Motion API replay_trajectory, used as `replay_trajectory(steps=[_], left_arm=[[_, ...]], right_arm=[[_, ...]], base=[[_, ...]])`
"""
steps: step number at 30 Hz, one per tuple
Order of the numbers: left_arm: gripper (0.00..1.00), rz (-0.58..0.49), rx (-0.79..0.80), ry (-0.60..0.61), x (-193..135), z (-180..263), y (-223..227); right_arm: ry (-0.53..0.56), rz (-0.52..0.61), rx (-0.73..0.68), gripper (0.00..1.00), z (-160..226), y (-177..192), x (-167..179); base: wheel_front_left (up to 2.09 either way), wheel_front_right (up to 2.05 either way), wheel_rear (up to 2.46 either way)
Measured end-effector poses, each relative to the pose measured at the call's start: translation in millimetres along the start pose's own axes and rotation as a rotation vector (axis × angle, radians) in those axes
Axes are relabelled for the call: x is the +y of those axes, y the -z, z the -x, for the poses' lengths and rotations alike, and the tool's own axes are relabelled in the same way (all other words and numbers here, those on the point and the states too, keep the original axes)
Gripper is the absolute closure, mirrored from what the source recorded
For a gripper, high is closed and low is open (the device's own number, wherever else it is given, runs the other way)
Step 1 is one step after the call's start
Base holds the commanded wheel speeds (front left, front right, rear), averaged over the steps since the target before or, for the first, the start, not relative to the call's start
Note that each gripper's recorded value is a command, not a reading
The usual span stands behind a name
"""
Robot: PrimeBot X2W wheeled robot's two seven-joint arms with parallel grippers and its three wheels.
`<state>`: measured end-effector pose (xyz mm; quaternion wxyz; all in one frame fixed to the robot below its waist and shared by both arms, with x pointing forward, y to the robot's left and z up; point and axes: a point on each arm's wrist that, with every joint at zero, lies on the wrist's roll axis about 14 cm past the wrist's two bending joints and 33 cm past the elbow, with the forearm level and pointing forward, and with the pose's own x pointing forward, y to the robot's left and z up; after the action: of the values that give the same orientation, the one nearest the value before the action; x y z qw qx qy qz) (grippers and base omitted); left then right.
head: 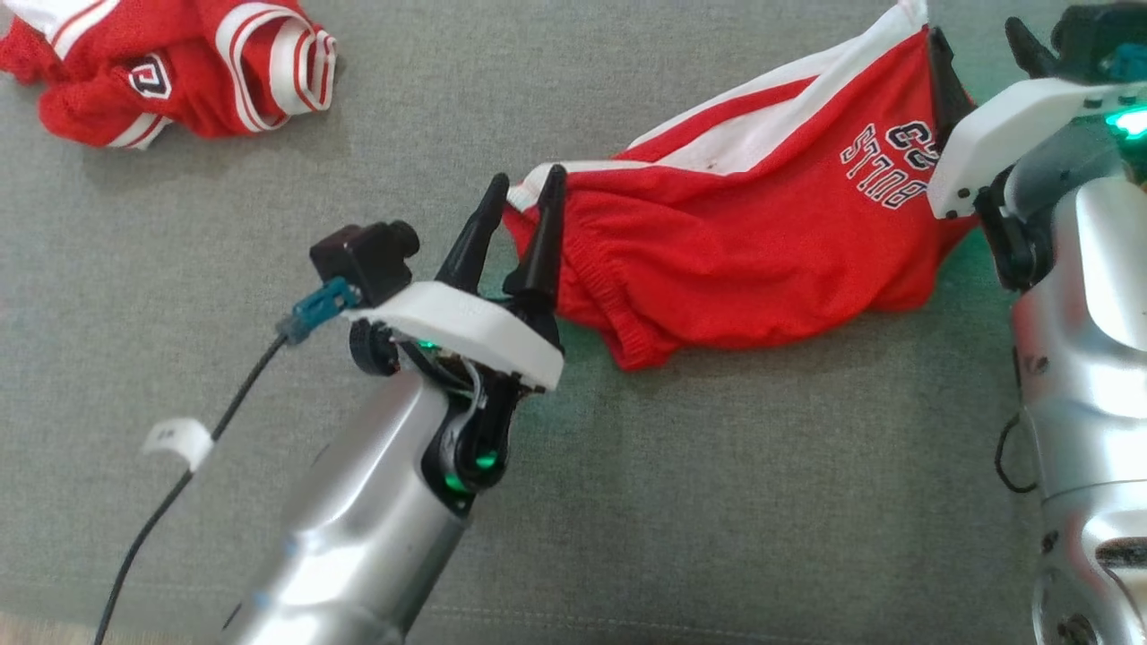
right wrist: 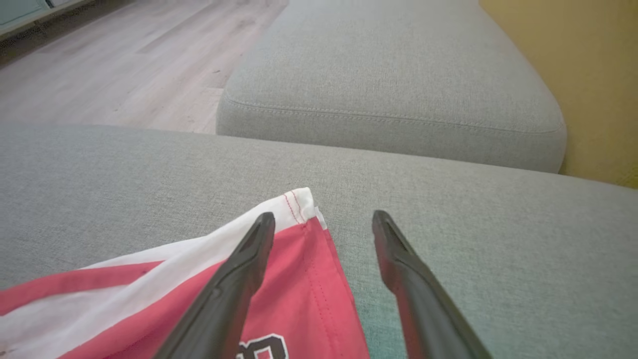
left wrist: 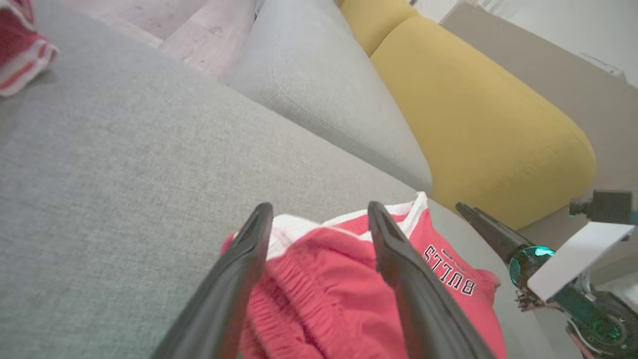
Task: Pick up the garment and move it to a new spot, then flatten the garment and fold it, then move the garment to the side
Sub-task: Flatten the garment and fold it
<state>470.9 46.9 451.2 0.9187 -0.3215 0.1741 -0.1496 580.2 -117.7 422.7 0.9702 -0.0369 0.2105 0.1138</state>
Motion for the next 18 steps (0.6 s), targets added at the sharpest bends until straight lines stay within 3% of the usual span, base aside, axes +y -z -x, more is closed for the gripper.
replay_trajectory(steps=[4,9,18], left_arm=[[0.0,-0.057,-0.062,0.02,-5.1,15.4,-7.9],[0.0,-0.145,-0.116,-0.05,14.8,47.7,-15.5],[0.0,-0.225,-0.157,-0.226,61.4,103.6,-23.4]], right_arm=[[0.007,-0.004,-0.022,0.0,7.1,-7.1,-3.8],[0.033,-0.008,-0.012,0.0,19.7,-11.9,-19.7],[0.024,-0.036,0.228,0.0,29.3,48.7,-22.4]], base=[[0.0,0.0,0.0],[0.0,0.0,0.0],[0.0,0.0,0.0]])
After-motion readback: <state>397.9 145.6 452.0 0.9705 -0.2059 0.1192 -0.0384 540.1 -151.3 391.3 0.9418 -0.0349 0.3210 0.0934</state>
